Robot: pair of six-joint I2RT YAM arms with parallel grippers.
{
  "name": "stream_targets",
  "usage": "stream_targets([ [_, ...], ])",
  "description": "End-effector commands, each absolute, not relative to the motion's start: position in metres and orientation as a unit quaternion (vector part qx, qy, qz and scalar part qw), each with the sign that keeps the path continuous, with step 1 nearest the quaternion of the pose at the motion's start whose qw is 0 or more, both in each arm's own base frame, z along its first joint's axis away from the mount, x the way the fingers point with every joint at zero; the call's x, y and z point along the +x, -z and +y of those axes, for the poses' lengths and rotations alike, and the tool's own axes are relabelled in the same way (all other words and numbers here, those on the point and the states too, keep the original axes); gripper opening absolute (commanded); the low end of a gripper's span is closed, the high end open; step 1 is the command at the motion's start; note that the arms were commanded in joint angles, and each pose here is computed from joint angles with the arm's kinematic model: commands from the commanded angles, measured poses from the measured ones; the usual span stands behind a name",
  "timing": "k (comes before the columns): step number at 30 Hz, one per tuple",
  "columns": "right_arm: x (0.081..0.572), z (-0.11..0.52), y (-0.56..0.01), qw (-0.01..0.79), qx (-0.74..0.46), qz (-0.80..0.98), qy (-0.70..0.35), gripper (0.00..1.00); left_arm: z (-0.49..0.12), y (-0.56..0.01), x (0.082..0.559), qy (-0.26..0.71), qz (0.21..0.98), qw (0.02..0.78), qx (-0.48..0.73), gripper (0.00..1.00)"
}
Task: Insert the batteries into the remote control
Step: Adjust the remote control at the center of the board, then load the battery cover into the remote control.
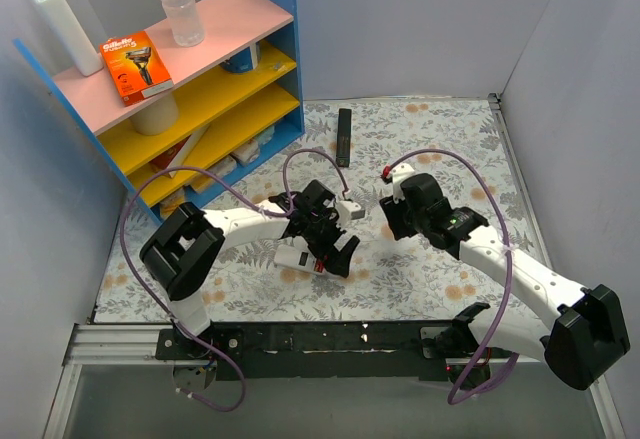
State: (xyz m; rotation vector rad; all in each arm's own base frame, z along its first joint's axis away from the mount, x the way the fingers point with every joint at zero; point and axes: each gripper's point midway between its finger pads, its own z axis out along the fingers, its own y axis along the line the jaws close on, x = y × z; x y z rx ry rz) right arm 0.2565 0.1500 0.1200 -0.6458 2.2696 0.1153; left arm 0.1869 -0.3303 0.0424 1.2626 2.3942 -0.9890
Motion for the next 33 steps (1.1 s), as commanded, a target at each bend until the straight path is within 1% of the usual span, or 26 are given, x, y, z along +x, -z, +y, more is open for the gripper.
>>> stream_targets([
  [1,0.258,0.160,-0.124,0.388,-0.258,0.882,-0.072,0.18,-0.327,-0.065,0.201,0.318,0.835,0.171,0.415,0.98],
  [5,0.254,0.177,-0.125,0.369,-0.321,0.866,-0.101,0.18,-0.332,-0.104,0.227,0.341,0.838,0.242,0.350,0.98],
  [6,0.254,0.183,-0.129,0.368,-0.331,0.862,-0.111,0.17,-0.325,-0.122,0.237,0.353,0.844,0.263,0.307,0.98],
  [8,0.249,0.193,-0.126,0.351,-0.355,0.858,-0.122,0.18,-0.312,-0.129,0.244,0.364,0.849,0.284,0.256,0.98],
  [9,0.245,0.201,-0.125,0.344,-0.374,0.851,-0.135,0.18,-0.296,-0.144,0.256,0.362,0.850,0.315,0.218,0.98],
  [11,0.236,0.218,-0.122,0.325,-0.408,0.840,-0.147,0.17,-0.274,-0.137,0.256,0.357,0.867,0.316,0.143,0.98],
  [12,0.234,0.223,-0.121,0.319,-0.424,0.835,-0.148,0.18,-0.254,-0.149,0.267,0.340,0.866,0.353,0.098,0.98],
  [13,0.228,0.234,-0.117,0.304,-0.445,0.828,-0.154,0.18,-0.238,-0.134,0.263,0.321,0.881,0.344,0.051,0.98],
  [14,0.225,0.239,-0.115,0.297,-0.457,0.824,-0.153,0.18,-0.226,-0.134,0.264,0.308,0.883,0.355,0.020,0.98],
  [15,0.222,0.241,-0.107,0.279,-0.472,0.823,-0.148,0.18,-0.207,-0.132,0.271,0.274,0.884,0.378,-0.019,0.98],
  [19,0.204,0.268,-0.101,0.245,-0.538,0.791,-0.155,0.18,-0.163,-0.130,0.256,0.238,0.872,0.407,-0.132,0.98],
  [20,0.203,0.276,-0.105,0.246,-0.550,0.782,-0.158,0.18,-0.154,-0.121,0.251,0.225,0.873,0.406,-0.150,0.98],
  [21,0.195,0.281,-0.097,0.226,-0.568,0.776,-0.156,0.18,-0.145,-0.118,0.246,0.215,0.873,0.405,-0.167,0.98],
  [22,0.192,0.285,-0.095,0.219,-0.584,0.766,-0.156,0.18,-0.131,-0.124,0.247,0.202,0.859,0.429,-0.195,0.98],
  [23,0.193,0.292,-0.098,0.219,-0.593,0.759,-0.157,0.18,-0.121,-0.116,0.242,0.195,0.853,0.427,-0.229,0.98],
  [25,0.184,0.297,-0.086,0.189,-0.615,0.750,-0.154,0.18,-0.102,-0.109,0.236,0.167,0.844,0.439,-0.257,0.97],
  [26,0.185,0.305,-0.089,0.192,-0.625,0.741,-0.154,0.18,-0.098,-0.117,0.234,0.176,0.833,0.454,-0.263,0.96],
  [27,0.180,0.308,-0.082,0.178,-0.634,0.737,-0.150,0.18,-0.092,-0.111,0.230,0.167,0.833,0.456,-0.266,0.96],
  [29,0.178,0.312,-0.078,0.168,-0.647,0.730,-0.144,0.18,-0.086,-0.119,0.228,0.171,0.820,0.477,-0.266,0.96],
  [33,0.172,0.326,-0.069,0.149,-0.666,0.717,-0.141,0.18,-0.081,-0.115,0.223,0.178,0.810,0.487,-0.274,0.98],
])
